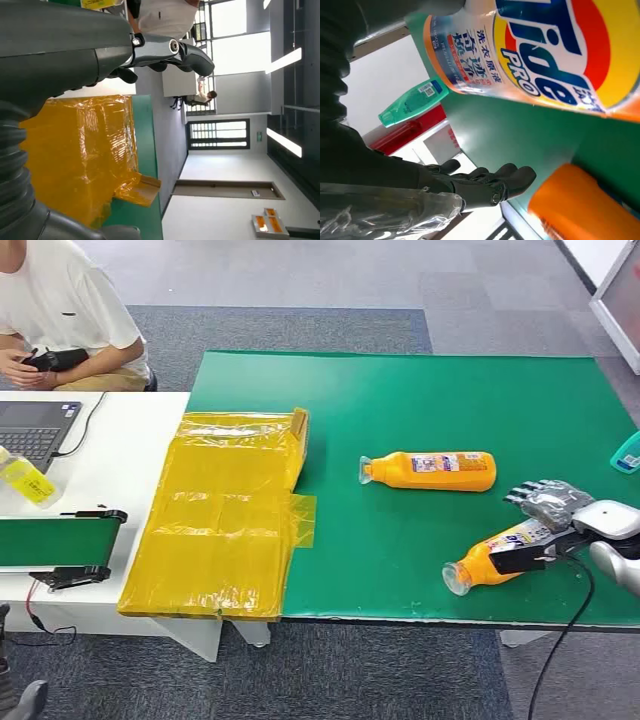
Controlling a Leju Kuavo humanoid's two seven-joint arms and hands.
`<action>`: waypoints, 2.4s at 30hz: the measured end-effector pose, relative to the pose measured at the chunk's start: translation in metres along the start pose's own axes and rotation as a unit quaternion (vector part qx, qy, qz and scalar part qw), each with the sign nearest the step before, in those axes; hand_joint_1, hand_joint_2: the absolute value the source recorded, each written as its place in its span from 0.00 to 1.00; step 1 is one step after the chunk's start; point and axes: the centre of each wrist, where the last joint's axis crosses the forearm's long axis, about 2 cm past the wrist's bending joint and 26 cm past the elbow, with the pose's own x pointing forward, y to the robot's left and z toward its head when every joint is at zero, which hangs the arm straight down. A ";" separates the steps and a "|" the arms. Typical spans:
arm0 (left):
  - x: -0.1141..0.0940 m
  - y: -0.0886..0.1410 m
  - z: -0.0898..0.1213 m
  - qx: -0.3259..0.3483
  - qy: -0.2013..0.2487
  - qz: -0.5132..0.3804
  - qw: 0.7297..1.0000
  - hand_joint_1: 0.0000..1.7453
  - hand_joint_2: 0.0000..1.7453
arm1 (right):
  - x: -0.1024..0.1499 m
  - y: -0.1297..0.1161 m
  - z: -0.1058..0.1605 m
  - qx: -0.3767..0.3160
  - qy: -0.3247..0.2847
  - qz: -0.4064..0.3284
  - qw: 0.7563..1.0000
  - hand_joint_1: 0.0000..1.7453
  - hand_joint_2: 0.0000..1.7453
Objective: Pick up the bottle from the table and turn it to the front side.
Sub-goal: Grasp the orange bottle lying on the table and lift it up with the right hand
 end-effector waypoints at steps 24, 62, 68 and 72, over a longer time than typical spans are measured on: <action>0.003 0.007 0.001 0.002 -0.004 -0.004 1.000 0.00 1.00 | -0.001 0.013 -0.024 0.052 0.038 -0.014 0.998 0.00 1.00; 0.004 0.012 -0.002 0.004 -0.009 -0.015 1.000 0.00 1.00 | 0.048 0.018 -0.052 0.003 -0.003 0.003 1.000 1.00 1.00; 0.004 0.012 -0.002 0.002 -0.008 -0.013 1.000 0.00 1.00 | 0.050 0.020 -0.053 -0.008 -0.003 -0.034 0.999 1.00 1.00; 0.004 0.012 -0.002 0.000 -0.008 -0.011 1.000 0.00 1.00 | 0.048 0.021 -0.052 -0.012 -0.004 -0.049 0.999 1.00 1.00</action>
